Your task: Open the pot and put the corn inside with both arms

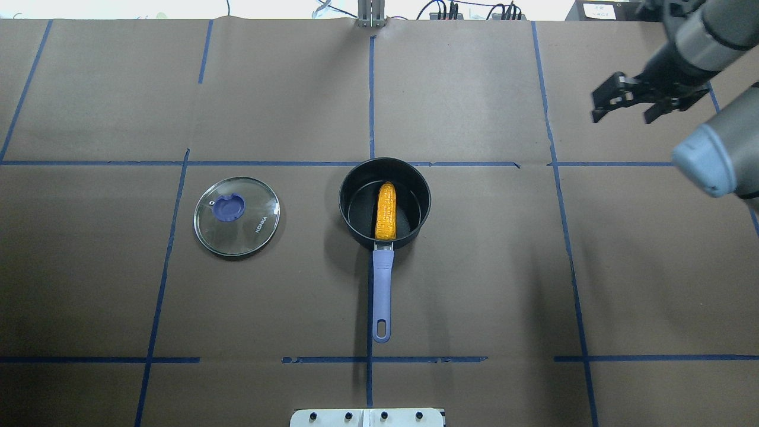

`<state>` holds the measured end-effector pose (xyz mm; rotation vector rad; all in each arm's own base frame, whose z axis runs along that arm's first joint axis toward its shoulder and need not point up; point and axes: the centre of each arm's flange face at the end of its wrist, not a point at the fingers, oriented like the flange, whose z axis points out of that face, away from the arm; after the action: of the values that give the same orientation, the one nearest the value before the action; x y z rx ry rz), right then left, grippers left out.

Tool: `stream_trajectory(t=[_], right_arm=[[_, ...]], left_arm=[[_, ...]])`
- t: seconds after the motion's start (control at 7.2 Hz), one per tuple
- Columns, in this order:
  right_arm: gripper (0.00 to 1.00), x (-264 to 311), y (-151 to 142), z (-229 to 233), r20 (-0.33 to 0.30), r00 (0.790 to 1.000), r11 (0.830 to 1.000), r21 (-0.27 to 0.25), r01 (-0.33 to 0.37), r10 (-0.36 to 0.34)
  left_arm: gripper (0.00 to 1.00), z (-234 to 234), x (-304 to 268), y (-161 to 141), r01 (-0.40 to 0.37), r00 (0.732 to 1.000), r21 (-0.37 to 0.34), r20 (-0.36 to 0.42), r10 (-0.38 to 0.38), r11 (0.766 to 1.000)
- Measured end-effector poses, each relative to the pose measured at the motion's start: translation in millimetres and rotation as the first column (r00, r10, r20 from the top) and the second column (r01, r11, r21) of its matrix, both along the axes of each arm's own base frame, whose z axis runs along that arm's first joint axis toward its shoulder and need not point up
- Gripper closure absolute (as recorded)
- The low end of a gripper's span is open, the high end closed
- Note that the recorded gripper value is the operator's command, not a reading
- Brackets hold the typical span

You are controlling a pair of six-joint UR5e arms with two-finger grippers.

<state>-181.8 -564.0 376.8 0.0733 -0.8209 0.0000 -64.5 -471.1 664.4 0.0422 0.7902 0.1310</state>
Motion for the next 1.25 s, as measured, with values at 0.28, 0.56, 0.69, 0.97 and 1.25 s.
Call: stream_trajectory(t=[0.28,0.56,0.69,0.97,1.25], right_arm=[[0.0,77,-1,80,-0.033,0.999,1.0,-0.006,0.028,-0.028],[0.0,170,10,170,0.0,0.998,0.998,-0.008,0.065,-0.065],[0.0,214,25,219,0.026,0.996,0.997,-0.002,0.083,-0.083],[0.0,249,52,269,0.036,0.995,0.996,-0.013,0.091,-0.09],[0.0,255,60,288,0.016,0.996,0.995,-0.038,0.091,-0.091]], left_arm=[[0.0,2,0,2,0.002,1.0,-0.01,-0.002,-0.002,1.0],[0.0,2,0,3,0.003,1.0,-0.012,-0.002,-0.003,1.0],[0.0,2,0,3,0.003,1.0,-0.012,-0.002,-0.003,1.0],[0.0,1,0,2,0.004,1.0,-0.012,-0.003,-0.004,1.0],[0.0,1,0,1,0.004,1.0,-0.012,-0.003,-0.004,1.0]])
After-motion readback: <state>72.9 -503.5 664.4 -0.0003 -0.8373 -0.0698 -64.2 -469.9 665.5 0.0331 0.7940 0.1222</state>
